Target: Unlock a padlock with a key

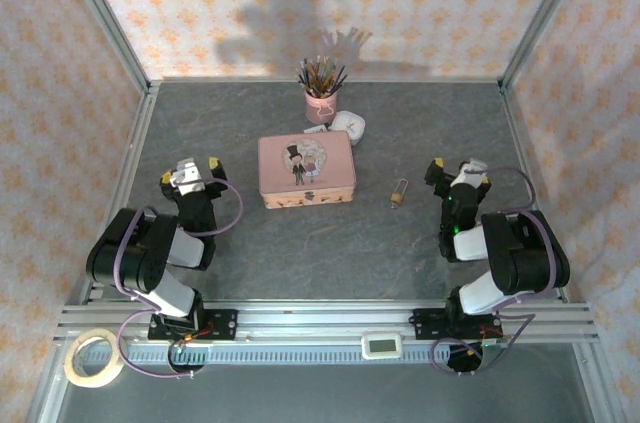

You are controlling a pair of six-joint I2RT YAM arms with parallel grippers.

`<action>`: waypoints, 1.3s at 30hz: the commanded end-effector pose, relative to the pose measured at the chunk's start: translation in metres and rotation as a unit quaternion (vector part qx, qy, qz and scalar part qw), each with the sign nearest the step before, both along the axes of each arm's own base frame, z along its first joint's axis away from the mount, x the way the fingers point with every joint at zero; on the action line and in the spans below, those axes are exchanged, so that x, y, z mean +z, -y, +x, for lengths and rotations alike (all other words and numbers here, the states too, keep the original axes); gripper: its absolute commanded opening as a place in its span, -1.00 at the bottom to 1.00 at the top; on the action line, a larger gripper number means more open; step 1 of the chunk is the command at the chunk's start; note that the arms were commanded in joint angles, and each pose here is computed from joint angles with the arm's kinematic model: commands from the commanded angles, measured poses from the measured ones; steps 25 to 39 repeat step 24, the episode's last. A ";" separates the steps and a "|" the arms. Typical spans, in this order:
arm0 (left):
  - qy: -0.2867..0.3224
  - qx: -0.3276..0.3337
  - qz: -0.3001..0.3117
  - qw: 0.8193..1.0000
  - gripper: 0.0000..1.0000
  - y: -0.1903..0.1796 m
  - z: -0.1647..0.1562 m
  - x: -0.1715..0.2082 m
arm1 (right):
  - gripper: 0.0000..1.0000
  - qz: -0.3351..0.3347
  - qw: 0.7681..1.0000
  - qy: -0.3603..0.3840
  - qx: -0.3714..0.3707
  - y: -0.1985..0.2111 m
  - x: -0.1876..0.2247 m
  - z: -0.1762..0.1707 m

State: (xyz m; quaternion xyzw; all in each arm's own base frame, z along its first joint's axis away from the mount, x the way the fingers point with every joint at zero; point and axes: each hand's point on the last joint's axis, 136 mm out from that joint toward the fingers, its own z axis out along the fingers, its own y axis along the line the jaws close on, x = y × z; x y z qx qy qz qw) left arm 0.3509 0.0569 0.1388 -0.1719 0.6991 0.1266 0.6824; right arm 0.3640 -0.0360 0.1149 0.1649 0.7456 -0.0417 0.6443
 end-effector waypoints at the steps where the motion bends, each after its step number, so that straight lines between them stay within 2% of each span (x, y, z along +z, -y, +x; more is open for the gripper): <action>1: -0.002 -0.003 -0.014 1.000 0.99 -0.002 0.004 -0.001 | 1.00 0.003 1.000 0.028 -0.005 0.001 0.013 0.001; 39: 0.000 0.000 -0.012 1.000 0.99 -0.002 0.003 0.000 | 0.99 0.000 1.000 0.025 0.002 -0.001 0.013 0.003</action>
